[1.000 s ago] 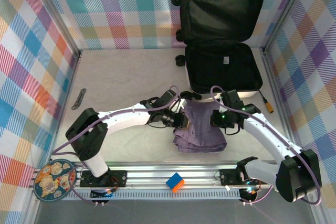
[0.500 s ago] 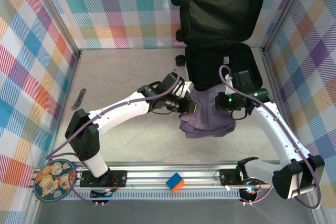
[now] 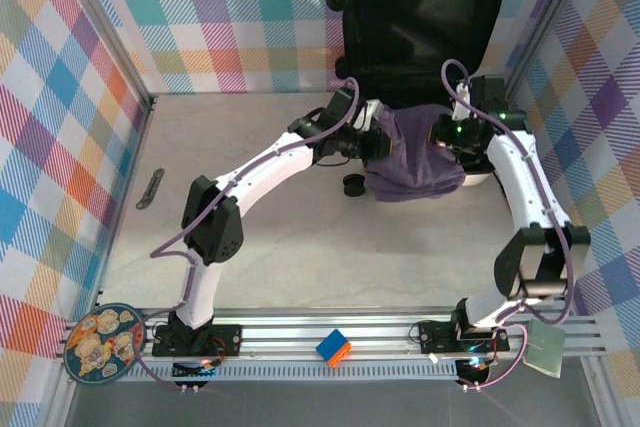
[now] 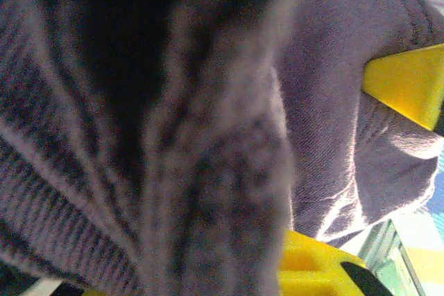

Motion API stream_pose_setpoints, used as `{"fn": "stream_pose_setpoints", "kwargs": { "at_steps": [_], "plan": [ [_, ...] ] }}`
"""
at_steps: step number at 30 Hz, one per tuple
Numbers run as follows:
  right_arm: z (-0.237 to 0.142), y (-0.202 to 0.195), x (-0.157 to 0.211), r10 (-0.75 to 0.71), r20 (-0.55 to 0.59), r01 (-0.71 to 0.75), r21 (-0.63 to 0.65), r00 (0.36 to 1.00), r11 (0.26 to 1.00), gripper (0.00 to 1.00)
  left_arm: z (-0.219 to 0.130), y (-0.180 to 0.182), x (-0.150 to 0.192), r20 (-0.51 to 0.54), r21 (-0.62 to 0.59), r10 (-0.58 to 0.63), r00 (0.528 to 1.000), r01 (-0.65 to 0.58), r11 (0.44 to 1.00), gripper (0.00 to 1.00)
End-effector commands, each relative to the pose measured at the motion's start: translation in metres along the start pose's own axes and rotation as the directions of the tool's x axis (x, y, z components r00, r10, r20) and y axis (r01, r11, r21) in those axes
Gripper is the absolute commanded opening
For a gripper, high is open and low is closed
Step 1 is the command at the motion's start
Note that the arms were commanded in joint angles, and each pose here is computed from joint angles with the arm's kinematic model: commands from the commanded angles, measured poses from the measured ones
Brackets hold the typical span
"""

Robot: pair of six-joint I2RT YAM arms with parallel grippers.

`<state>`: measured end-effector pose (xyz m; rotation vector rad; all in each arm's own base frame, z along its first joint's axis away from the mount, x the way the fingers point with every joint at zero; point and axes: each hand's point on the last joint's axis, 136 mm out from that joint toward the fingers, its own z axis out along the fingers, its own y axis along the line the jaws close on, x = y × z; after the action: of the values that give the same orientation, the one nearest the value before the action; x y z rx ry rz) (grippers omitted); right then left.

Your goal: Pack the luggage

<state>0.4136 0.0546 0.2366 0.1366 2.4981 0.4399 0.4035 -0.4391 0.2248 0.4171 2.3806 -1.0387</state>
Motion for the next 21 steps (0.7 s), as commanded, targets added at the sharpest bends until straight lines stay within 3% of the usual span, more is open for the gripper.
{"fn": "stream_pose_setpoints", "kwargs": {
  "at_steps": [1, 7, 12, 21],
  "plan": [
    [-0.004, 0.005, -0.041, -0.033, 0.086, 0.037, -0.049, 0.996, 0.998, 0.00, -0.006, -0.025, -0.036, 0.086, 0.081, 0.019, 0.996, -0.025, 0.996, 0.00],
    [0.020, -0.014, -0.076, -0.018, 0.097, 0.022, -0.038, 0.995, 0.999, 0.00, 0.019, -0.009, -0.076, 0.171, 0.138, -0.067, 0.983, 0.044, 0.990, 0.00],
    [0.044, -0.029, -0.094, -0.013, 0.107, 0.014, -0.012, 0.994, 1.000, 0.00, 0.038, -0.010, -0.104, 0.278, 0.191, -0.067, 0.958, 0.013, 0.981, 0.01],
    [0.087, -0.056, -0.104, -0.002, 0.098, -0.004, 0.067, 0.995, 0.998, 0.00, 0.079, 0.015, -0.108, 0.319, 0.185, -0.076, 0.945, 0.017, 0.983, 0.13]
  ]
}}
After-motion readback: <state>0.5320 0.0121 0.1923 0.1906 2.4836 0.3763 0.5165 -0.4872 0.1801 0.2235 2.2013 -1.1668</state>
